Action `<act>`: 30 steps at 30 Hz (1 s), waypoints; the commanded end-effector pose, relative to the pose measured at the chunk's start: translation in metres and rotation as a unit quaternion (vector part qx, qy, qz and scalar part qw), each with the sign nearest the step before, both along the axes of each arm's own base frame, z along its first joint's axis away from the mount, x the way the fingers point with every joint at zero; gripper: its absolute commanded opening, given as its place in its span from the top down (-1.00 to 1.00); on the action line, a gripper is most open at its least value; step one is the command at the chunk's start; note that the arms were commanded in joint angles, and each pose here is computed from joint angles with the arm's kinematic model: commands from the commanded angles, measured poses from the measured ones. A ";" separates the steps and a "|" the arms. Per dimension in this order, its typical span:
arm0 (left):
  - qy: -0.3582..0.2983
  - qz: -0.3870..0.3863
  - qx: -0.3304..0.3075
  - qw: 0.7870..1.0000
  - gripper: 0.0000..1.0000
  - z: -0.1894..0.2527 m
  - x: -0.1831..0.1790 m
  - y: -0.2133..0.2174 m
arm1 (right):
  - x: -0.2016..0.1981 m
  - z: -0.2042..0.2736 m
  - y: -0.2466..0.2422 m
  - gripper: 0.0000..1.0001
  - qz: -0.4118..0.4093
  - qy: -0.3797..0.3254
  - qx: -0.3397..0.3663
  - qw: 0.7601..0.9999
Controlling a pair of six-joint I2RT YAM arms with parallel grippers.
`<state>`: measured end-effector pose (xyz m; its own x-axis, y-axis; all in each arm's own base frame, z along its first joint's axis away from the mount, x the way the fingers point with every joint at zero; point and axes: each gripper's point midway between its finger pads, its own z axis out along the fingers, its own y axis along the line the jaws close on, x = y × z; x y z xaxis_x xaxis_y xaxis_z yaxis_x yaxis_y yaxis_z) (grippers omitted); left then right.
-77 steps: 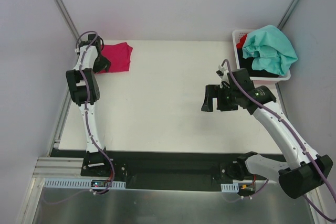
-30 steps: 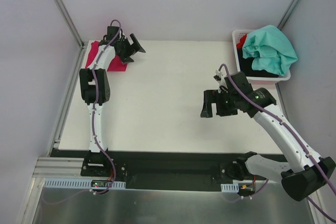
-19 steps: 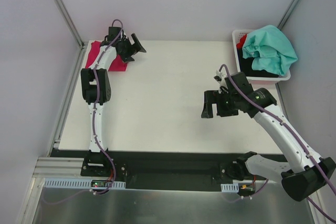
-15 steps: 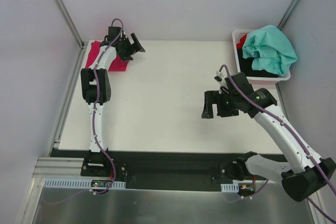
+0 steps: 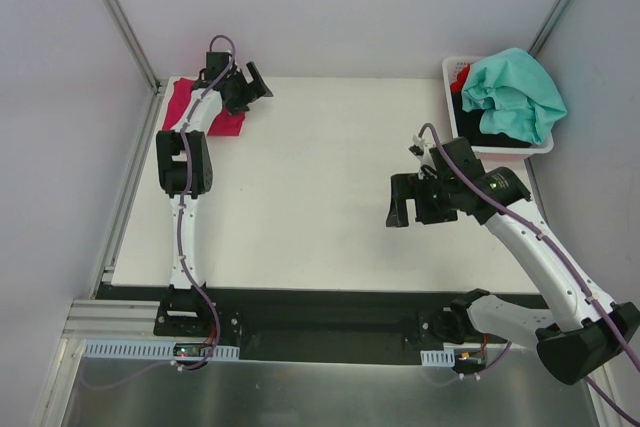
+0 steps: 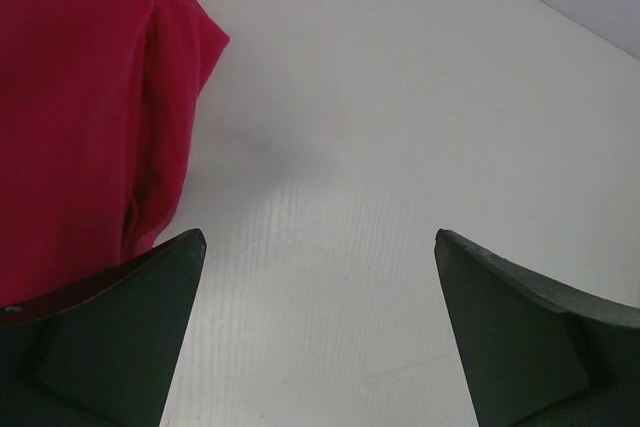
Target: Fold and stack the t-shirts
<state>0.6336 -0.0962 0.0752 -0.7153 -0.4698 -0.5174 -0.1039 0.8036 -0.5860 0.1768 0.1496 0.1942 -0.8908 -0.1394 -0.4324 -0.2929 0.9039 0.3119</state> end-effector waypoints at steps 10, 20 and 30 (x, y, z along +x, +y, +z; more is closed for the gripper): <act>-0.023 0.029 0.045 0.998 -0.98 0.004 0.009 0.043 | 0.000 0.010 0.001 -0.93 0.005 -0.010 0.004 1.000; -0.014 0.034 0.065 0.997 -0.98 -0.006 0.002 0.063 | 0.000 0.012 0.001 -0.93 0.004 -0.010 0.003 1.000; -0.083 0.044 0.051 0.994 -0.98 0.073 0.008 0.064 | 0.001 0.014 0.004 -0.93 0.005 -0.009 0.011 1.000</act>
<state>0.6380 -0.0445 0.0609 -0.6786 -0.4714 -0.5632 -0.1504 0.8398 -0.5216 0.1768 0.1503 0.1931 -0.8939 -0.1406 -0.4256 -0.2917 0.9035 0.3141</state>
